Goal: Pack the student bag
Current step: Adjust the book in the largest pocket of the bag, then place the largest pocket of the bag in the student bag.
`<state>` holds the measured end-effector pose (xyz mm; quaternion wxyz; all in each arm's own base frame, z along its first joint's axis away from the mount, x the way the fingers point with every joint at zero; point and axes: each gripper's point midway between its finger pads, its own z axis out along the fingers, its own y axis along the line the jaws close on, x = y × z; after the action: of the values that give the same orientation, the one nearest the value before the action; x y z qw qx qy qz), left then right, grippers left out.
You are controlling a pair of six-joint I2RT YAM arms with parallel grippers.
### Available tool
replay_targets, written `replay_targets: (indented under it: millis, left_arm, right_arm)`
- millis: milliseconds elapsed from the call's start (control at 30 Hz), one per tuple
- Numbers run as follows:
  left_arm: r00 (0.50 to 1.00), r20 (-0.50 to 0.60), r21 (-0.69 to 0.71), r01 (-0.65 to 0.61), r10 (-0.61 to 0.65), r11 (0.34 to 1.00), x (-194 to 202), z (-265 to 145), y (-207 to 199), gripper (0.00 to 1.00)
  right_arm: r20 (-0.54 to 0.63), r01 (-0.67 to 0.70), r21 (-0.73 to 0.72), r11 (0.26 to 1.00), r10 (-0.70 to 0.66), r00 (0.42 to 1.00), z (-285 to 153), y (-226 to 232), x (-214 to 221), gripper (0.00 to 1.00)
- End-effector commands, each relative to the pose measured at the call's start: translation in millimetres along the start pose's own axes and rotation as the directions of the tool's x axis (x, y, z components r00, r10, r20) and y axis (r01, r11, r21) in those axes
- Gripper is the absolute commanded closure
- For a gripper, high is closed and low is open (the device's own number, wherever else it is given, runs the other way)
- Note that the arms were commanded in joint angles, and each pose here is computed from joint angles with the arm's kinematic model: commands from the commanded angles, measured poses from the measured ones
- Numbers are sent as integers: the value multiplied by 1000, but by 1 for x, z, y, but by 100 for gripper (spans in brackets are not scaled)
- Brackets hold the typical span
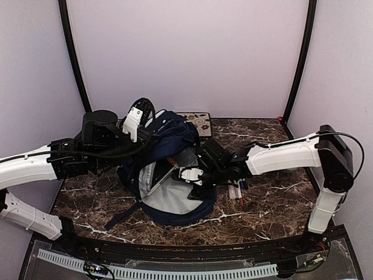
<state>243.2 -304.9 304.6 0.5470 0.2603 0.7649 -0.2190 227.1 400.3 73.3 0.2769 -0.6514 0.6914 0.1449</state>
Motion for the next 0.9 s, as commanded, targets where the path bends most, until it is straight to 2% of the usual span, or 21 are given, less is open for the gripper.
replay_targets:
  millis: [0,133,300,467,567,633,700,767,833,867]
  left_arm:
    - [998,56,-8,17,-17,1000,-15,15,-3,100]
    - [1000,-26,21,1,-1,1000,9,45,-15,100]
    - [981,-193,49,5,4,999,62,81,-28,100]
    - [944,-329,135,61,-13,989,115,98,-49,91]
    - [925,-380,165,76,-8,983,133,101,-58,90]
    - [925,-381,183,78,-3,980,135,99,-63,94]
    - [945,-326,194,78,-11,978,121,95,-65,100]
    - [967,-252,164,76,-32,984,98,88,-57,100]
    - [981,-190,140,74,-47,987,78,81,-51,100]
    - [985,-162,133,76,-54,988,68,77,-49,100]
  right_arm:
    - [31,32,-181,983,-27,999,-36,49,14,39]
    - [38,66,-244,968,-58,998,-74,71,26,35]
    - [-38,85,-297,951,-101,994,-107,89,65,34]
    - [-70,11,-278,960,-32,997,-133,70,90,34]
    - [-70,-34,-280,960,15,997,-143,61,94,33]
    - [-68,-56,-237,970,41,997,-135,54,98,33]
    - [-40,-59,-220,974,52,998,-123,52,100,34]
    - [2,-71,-221,973,73,997,-110,49,94,38]
    - [43,-119,-206,971,131,990,-99,39,80,48]
    - [64,-124,-203,971,139,988,-96,33,72,60]
